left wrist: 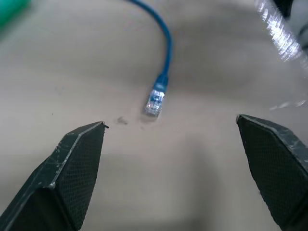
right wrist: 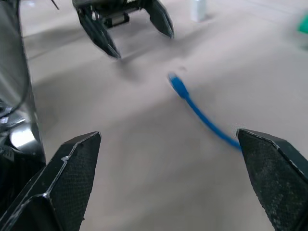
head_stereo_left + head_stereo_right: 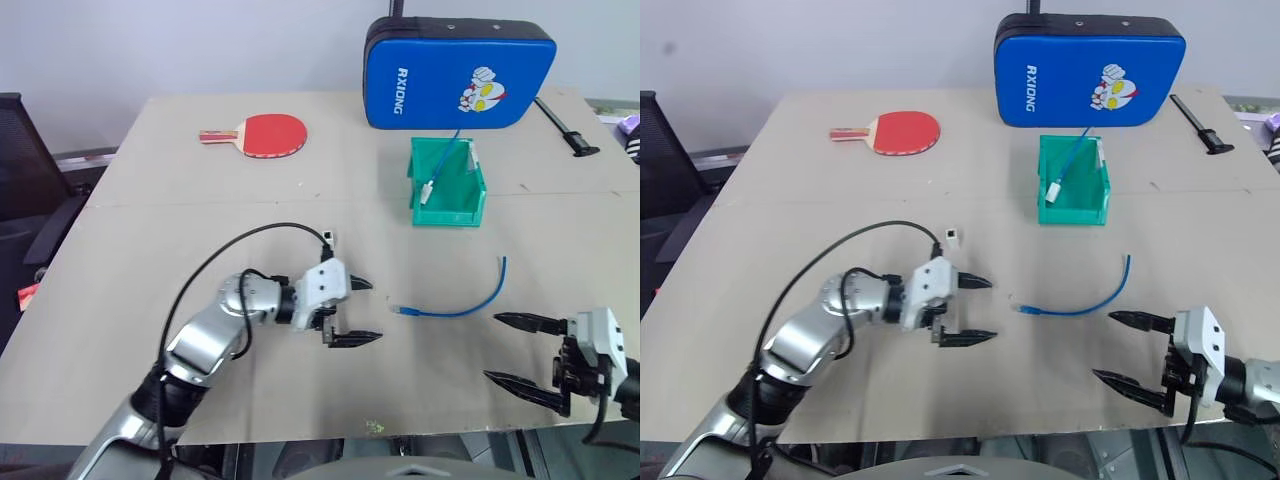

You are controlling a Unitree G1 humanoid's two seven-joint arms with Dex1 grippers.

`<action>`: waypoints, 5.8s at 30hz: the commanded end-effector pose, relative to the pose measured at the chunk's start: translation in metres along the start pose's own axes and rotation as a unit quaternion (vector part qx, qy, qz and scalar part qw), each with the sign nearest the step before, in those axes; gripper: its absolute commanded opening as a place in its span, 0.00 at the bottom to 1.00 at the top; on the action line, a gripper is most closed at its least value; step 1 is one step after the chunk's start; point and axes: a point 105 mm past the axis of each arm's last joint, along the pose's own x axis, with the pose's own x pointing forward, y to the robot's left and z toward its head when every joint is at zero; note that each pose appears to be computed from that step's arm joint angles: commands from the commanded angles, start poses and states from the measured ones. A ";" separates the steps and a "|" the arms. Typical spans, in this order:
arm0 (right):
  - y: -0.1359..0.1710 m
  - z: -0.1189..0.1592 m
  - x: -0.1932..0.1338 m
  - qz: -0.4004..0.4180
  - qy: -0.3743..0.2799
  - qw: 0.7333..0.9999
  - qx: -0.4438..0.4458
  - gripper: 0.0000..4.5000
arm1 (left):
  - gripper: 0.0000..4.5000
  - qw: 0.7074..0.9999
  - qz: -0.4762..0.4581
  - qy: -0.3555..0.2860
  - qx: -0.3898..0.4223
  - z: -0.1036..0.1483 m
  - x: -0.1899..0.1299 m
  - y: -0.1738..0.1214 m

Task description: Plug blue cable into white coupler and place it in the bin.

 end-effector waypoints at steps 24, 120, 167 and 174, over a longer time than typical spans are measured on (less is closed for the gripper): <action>0.008 0.008 -0.005 -0.070 0.003 0.997 -0.040 1.00 | 0.01 0.998 -0.053 0.027 0.022 0.001 0.040 0.016; -0.034 0.084 0.060 0.005 -0.224 0.973 0.053 0.00 | 0.55 0.939 0.315 -0.136 -0.019 0.011 -0.065 0.020; -0.030 0.099 0.069 0.007 -0.226 0.974 0.015 0.00 | 0.08 0.855 0.500 -0.111 -0.081 -0.036 -0.004 0.083; -0.044 0.114 0.099 -0.061 -0.182 0.981 -0.041 0.00 | 0.08 0.897 0.385 -0.215 -0.038 0.016 0.006 0.075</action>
